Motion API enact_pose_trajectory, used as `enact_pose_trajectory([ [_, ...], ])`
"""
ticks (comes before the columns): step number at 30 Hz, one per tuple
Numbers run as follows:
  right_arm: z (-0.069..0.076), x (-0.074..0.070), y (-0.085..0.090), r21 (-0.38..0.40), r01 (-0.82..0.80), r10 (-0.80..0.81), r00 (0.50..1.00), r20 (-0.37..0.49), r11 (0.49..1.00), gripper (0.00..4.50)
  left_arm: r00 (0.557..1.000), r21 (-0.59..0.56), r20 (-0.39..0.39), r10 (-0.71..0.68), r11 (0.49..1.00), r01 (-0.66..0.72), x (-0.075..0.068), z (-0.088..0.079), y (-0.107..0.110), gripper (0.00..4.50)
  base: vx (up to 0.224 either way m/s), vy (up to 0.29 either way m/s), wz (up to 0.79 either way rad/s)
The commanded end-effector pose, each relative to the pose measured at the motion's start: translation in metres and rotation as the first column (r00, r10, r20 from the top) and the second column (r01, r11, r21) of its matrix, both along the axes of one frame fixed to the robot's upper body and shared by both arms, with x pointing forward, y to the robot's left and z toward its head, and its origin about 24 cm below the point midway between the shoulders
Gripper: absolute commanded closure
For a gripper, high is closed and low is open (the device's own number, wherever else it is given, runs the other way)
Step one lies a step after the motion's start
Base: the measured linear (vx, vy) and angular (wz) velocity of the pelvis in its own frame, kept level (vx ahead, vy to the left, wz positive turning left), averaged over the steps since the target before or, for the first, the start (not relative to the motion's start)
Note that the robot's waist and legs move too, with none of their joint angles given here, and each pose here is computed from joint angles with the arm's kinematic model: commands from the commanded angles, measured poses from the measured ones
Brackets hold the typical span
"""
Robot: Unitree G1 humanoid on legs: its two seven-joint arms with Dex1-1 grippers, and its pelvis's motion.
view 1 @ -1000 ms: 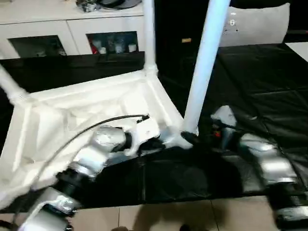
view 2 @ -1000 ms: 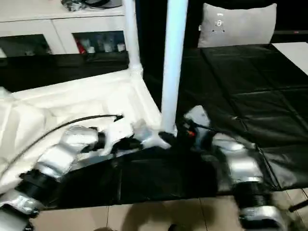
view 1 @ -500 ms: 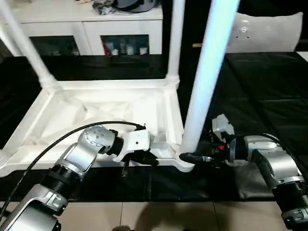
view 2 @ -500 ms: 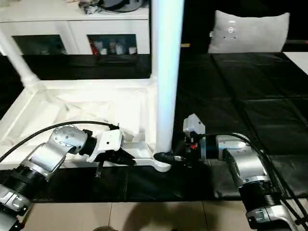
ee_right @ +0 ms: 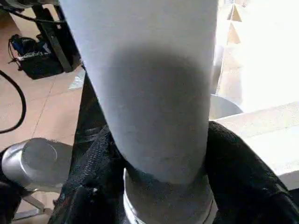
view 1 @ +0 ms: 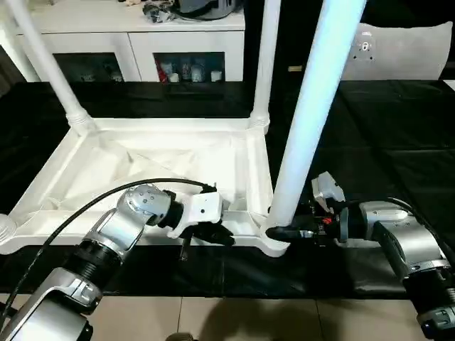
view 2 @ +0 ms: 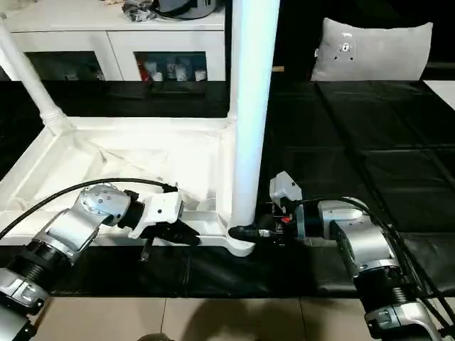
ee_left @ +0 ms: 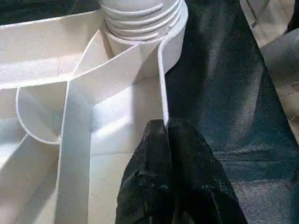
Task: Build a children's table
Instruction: Rotate leg to tighten
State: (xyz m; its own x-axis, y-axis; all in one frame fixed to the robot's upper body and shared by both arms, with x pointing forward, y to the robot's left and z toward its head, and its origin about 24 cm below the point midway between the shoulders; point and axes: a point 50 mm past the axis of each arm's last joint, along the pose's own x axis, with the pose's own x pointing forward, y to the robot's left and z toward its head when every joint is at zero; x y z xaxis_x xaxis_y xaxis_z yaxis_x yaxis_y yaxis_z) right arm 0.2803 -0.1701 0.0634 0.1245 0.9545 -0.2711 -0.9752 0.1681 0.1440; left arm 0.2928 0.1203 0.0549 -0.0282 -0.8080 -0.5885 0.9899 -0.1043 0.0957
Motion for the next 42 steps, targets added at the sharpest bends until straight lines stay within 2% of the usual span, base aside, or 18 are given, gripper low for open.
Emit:
enact_pose_trajectory([
  [1, 0.001, -0.005, 0.006, 0.036, -0.032, 0.033, 0.999, -0.020, 0.999, 2.34, 0.998, 0.033, -0.058, -0.013, 0.999, 0.015, -0.008, -0.010, 0.000, 4.50, 0.000, 0.000, 0.00],
  [4, -0.002, -0.006, 0.011, 0.037, 0.005, -0.003, 0.999, -0.046, 0.999, 2.42, 0.997, -0.003, -0.073, 0.016, 1.000, -0.016, -0.009, -0.009, -0.003, 4.50, 0.000, 0.000, 0.00],
  [6, -0.009, 0.000, 0.020, -0.002, 0.130, -0.130, 0.991, -0.033, 0.992, 2.44, 0.993, -0.028, -0.074, 0.088, 0.996, -0.090, -0.007, -0.007, -0.009, 4.50, 0.000, 0.000, 0.00],
  [7, -0.009, 0.000, 0.020, -0.002, 0.130, -0.130, 0.991, -0.033, 0.992, 2.44, 0.993, -0.028, -0.074, 0.088, 0.996, -0.090, -0.007, -0.007, -0.009, 4.50, 0.000, 0.000, 0.00],
  [9, -0.012, 0.010, 0.029, -0.004, 0.274, -0.274, 0.961, -0.025, 0.962, 2.46, 0.979, -0.063, -0.082, 0.185, 0.980, -0.190, -0.003, -0.003, -0.016, 4.50, 0.000, 0.000, 0.00],
  [13, -0.019, 0.027, 0.043, -0.031, 0.513, -0.514, 0.858, -0.019, 0.858, 2.48, 0.933, -0.126, -0.088, 0.349, 0.925, -0.358, 0.003, 0.004, -0.032, 4.50, 0.000, 0.000, 0.00],
  [15, -0.020, 0.029, 0.046, -0.034, 0.543, -0.544, 0.839, -0.020, 0.839, 2.48, 0.921, -0.133, -0.090, 0.378, 0.912, -0.387, 0.004, 0.005, -0.035, 4.50, 0.000, 0.000, 0.00],
  [17, -0.024, 0.037, 0.054, -0.047, 0.646, -0.647, 0.762, -0.019, 0.762, 2.48, 0.878, -0.156, -0.082, 0.472, 0.864, -0.479, 0.010, 0.008, -0.041, 4.50, 0.000, 0.000, 0.00],
  [18, -0.026, 0.044, 0.058, -0.029, 0.742, -0.743, 0.668, -0.049, 0.670, 2.48, 0.829, -0.173, -0.067, 0.555, 0.812, -0.558, 0.017, 0.009, -0.045, 4.50, 0.000, 0.000, 0.00],
  [19, -0.026, 0.045, 0.058, -0.025, 0.766, -0.766, 0.641, -0.054, 0.643, 2.48, 0.816, -0.176, -0.063, 0.574, 0.799, -0.576, 0.018, 0.010, -0.046, 4.50, 0.000, 0.000, 0.00],
  [21, -0.026, 0.046, 0.060, -0.019, 0.770, -0.770, 0.637, -0.029, 0.637, 2.48, 0.808, -0.182, -0.061, 0.586, 0.789, -0.587, 0.018, 0.011, -0.049, 4.50, 0.000, 0.000, 0.00],
  [22, -0.025, 0.047, 0.063, -0.007, 0.773, -0.772, 0.635, 0.016, 0.635, 1.94, 0.810, -0.182, -0.057, 0.583, 0.792, -0.583, 0.017, 0.011, -0.053, 4.50, 0.000, 0.000, 0.00],
  [26, -0.022, 0.047, 0.066, 0.021, 0.765, -0.765, 0.644, 0.002, 0.644, 1.70, 0.816, -0.167, -0.039, 0.576, 0.802, -0.574, 0.015, 0.010, -0.053, 4.50, 0.000, 0.000, 0.00],
  [30, -0.017, 0.045, 0.057, 0.064, 0.733, -0.736, 0.676, 0.035, 0.677, 1.29, 0.826, -0.159, -0.019, 0.563, 0.814, -0.559, 0.016, 0.010, -0.046, 4.50, 0.000, 0.000, 0.00],
  [33, -0.011, 0.042, 0.044, 0.097, 0.682, -0.689, 0.721, 0.076, 0.725, 0.93, 0.851, -0.157, -0.005, 0.525, 0.840, -0.519, 0.016, 0.009, -0.038, 4.50, 0.000, 0.000, 0.00],
  [36, -0.008, 0.038, 0.035, 0.098, 0.628, -0.635, 0.766, 0.099, 0.772, 0.87, 0.870, -0.141, 0.005, 0.493, 0.862, -0.488, 0.016, 0.008, -0.031, 4.50, 0.000, 0.000, 0.00],
  [40, -0.005, 0.032, 0.025, 0.077, 0.550, -0.556, 0.822, 0.122, 0.831, 0.44, 0.898, -0.114, 0.018, 0.439, 0.893, -0.435, 0.015, 0.006, -0.022, 4.50, 0.000, 0.000, 0.00],
  [42, -0.001, 0.026, 0.011, 0.034, 0.445, -0.445, 0.886, 0.129, 0.895, 0.38, 0.936, -0.068, 0.020, 0.350, 0.935, -0.348, 0.011, 0.004, -0.011, 4.50, 0.000, 0.000, 0.00],
])
